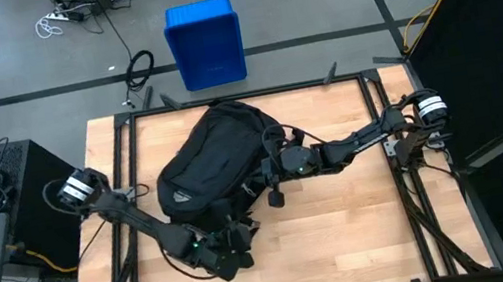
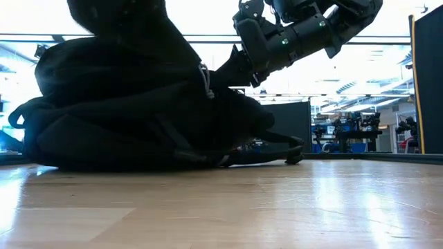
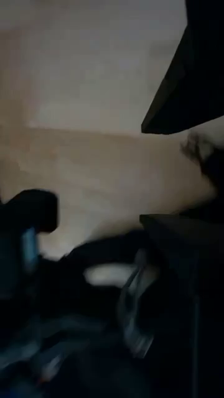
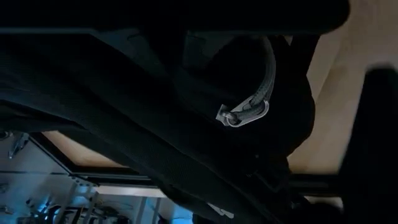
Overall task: Unpack backpack
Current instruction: Close the backpack
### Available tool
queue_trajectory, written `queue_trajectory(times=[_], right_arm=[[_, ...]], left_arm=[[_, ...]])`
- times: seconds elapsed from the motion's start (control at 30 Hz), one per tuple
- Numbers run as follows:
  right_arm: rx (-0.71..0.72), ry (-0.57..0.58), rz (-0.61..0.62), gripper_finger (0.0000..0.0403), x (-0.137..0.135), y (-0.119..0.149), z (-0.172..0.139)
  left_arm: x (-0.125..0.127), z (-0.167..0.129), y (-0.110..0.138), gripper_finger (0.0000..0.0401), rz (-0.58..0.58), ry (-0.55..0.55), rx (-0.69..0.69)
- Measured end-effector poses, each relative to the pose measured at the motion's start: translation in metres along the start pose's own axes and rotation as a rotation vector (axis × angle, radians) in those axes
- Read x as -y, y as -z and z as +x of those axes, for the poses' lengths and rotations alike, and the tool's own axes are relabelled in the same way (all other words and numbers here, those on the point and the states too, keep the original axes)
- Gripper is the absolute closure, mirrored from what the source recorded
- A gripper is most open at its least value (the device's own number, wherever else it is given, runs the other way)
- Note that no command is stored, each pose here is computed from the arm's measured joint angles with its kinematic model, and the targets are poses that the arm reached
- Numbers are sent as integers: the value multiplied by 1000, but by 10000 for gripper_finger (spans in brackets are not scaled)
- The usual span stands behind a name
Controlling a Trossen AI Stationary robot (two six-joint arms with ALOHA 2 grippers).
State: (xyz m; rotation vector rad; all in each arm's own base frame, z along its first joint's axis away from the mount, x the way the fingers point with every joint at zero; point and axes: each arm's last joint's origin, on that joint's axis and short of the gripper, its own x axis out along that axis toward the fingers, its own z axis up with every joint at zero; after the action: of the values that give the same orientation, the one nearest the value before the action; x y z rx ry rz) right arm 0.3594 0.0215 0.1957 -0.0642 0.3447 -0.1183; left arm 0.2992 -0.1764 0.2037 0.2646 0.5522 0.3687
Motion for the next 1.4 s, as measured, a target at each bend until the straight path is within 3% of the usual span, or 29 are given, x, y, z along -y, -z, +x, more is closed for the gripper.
queue_trajectory(times=[0.13,0.33,1.03,1.13,1.3,1.4], right_arm=[[26,1,4,403,-1,-3,0],[38,-7,2,403,-5,-4,-1],[36,-46,-10,403,-8,-3,-1],[36,-53,-10,403,-8,-3,-1],[25,-66,-13,403,-9,-2,-2],[-23,-59,-23,403,-9,2,-2]], left_arm=[[1,13,10,213,-187,11,-11],[-12,23,14,227,-342,-140,8],[-38,46,11,238,-365,-271,-1],[-40,47,11,267,-331,-277,-10],[-40,49,15,381,-294,-225,-65],[-39,47,17,395,-264,-154,-117]])
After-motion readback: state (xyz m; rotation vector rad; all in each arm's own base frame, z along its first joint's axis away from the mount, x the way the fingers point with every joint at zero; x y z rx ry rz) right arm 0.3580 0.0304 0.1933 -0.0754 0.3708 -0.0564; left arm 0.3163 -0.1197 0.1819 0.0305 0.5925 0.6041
